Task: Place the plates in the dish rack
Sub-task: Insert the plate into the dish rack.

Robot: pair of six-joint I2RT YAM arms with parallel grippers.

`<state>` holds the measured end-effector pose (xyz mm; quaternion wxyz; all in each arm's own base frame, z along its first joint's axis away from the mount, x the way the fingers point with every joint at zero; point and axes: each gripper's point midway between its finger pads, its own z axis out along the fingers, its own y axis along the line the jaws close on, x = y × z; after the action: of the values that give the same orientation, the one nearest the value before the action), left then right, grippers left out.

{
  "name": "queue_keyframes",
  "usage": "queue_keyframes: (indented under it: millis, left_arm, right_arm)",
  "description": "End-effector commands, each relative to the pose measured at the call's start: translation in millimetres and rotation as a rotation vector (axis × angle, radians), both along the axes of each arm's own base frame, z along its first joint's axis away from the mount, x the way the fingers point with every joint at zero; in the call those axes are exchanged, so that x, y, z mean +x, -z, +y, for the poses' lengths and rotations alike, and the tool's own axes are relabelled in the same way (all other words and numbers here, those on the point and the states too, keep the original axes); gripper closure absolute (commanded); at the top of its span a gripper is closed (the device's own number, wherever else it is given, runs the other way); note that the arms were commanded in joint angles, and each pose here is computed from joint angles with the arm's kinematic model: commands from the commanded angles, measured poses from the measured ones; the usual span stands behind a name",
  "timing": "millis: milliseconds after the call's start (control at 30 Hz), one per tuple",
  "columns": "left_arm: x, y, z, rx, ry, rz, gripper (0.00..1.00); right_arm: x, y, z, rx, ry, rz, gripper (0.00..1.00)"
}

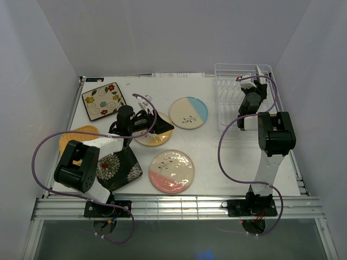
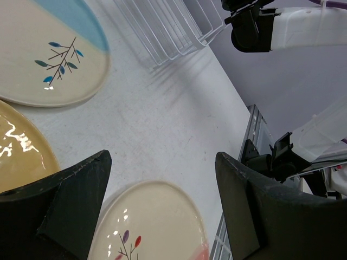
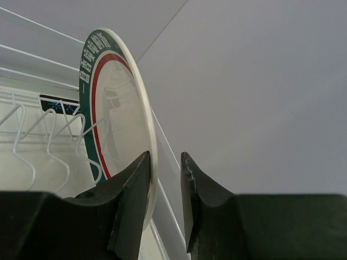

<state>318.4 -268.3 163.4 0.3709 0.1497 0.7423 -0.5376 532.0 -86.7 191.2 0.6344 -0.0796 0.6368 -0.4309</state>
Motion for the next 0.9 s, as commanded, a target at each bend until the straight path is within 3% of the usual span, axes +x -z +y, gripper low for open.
queue_keyframes:
  millis: [0, 600, 867]
  left_arm:
    - [-6.0, -16.8, -1.7, -0.017, 0.027, -0.069, 0.12]
    - [-7.8, -16.7, -2.1, -0.015, 0.031, -0.073, 0.12]
    - [-7.7, -16.0, -2.5, -0.014, 0.029, -0.072, 0.12]
  right_arm:
    - [-37.7, -122.1, -2.9, 0.007, 0.032, -0.567, 0.65]
    - [-3.0, -109.6, 28.3, -0.092, -0.008, -0.428, 0.59]
    - [26.2, -92.1, 32.3, -0.034, -0.07, -0.327, 0.57]
